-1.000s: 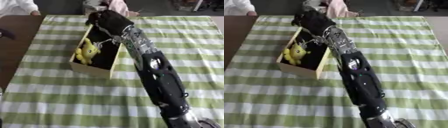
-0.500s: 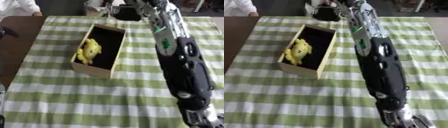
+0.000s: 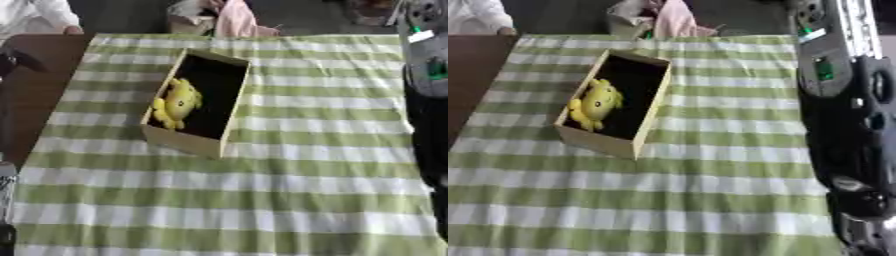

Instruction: Pick up objects on the table and place them in the box.

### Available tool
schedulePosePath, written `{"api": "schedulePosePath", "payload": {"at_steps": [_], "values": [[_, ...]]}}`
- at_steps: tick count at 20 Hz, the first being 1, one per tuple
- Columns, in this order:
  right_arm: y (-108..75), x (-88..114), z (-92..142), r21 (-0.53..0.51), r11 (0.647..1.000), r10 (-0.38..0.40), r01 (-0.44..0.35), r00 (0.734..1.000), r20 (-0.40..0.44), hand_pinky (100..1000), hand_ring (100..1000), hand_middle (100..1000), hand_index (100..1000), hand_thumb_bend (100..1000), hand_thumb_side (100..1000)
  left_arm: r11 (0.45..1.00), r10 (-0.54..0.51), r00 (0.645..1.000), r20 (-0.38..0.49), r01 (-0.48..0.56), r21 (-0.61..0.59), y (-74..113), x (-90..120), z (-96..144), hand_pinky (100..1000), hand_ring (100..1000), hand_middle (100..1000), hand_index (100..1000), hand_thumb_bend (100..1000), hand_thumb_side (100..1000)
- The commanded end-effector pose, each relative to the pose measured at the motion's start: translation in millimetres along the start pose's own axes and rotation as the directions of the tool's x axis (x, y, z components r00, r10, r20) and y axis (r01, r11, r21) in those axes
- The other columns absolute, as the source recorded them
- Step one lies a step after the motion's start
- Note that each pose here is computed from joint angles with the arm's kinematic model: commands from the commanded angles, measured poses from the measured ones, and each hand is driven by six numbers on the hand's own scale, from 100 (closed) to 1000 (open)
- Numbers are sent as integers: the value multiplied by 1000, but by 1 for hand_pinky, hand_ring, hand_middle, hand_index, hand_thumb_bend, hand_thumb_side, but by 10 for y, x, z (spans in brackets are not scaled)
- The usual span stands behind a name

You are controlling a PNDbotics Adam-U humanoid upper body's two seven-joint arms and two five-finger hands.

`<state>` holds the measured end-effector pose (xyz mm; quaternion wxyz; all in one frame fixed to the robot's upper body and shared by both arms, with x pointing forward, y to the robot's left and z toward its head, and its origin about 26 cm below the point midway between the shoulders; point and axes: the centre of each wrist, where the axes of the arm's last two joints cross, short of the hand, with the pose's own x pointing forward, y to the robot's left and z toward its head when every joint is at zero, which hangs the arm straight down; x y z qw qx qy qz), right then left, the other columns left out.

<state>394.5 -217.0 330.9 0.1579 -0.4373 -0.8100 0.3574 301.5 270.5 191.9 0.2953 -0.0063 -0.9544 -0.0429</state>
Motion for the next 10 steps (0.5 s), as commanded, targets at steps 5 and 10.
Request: {"api": "schedulePosePath", "payload": {"at_steps": [5,10], "values": [[-374,-507,382,-147,984,-120,102,986,-114,692,773,836,854,100,856,999,-35,999,32,35,-3,62,75,-52,467,988,867,697,100,730],[-396,-666,651,-223,951,-252,214,955,-154,673,777,850,861,100,917,999,-41,998,41,41,5,72,80,-61,468,986,866,697,100,727]]}}
